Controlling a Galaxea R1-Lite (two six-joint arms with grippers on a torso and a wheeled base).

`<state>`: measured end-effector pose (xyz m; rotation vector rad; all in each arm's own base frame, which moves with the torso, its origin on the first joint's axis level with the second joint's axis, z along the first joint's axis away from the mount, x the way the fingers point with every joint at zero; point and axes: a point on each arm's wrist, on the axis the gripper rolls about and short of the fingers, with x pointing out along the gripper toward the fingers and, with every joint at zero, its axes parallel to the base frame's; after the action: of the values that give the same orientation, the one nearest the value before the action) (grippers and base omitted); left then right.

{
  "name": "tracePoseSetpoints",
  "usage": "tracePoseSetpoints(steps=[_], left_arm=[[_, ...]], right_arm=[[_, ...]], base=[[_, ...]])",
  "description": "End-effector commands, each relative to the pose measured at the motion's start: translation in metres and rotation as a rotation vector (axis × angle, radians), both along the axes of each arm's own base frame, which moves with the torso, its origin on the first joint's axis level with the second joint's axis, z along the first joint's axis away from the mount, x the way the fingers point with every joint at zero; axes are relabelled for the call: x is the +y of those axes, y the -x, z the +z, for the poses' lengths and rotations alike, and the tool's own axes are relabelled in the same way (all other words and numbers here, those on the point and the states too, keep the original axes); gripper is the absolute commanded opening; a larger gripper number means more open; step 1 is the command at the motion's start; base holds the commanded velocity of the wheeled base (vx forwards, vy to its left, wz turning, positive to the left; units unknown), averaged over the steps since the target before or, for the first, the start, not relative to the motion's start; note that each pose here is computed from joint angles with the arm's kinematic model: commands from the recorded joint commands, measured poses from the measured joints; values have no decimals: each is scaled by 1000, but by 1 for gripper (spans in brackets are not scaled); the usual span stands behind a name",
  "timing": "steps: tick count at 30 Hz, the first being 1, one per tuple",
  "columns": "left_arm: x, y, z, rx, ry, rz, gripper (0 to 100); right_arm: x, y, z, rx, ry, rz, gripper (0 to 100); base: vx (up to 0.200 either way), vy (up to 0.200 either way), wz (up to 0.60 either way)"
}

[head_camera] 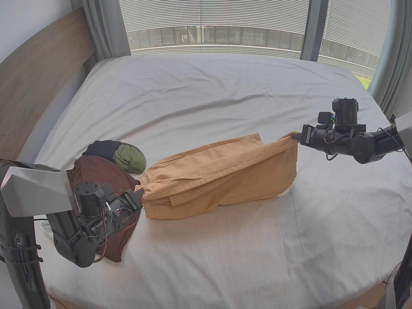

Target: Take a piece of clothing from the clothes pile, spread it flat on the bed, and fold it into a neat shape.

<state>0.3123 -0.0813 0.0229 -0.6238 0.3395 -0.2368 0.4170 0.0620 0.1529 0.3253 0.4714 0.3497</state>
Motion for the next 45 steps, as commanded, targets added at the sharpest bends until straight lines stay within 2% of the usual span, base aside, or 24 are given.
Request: tracePoseSetpoints(steps=[1,9,16,19,24,34,45], left_arm=[[-2,-9,-2,-17,2,26,0],[0,-19,-8,-18,25,48,0],[5,-25,-9,-23,35,95,0],[7,-26,-9,-24,38,100,0],[7,-28,-11,-25,40,105,0],[9,-38,-18,-27,43,117,0],[6,-54,-27,-51,55,120,0]], right_arm=[[2,-23,-10,11,1,-2,0],[7,-47,-37,30,-3,0,0],[12,-59,-33,-2,-12,-1,0],[17,-64,-20,-38,-42,-3,0],[23,-69,-16,-32,-53,3,0],[31,-86,-40,-30,-46,-7,0],[38,-100,-53,-88,-54,-7,0]], base=[[0,0,0],[0,0,0],[0,0,0],[0,0,0],[0,0,0],[0,0,0],[0,0,0]])
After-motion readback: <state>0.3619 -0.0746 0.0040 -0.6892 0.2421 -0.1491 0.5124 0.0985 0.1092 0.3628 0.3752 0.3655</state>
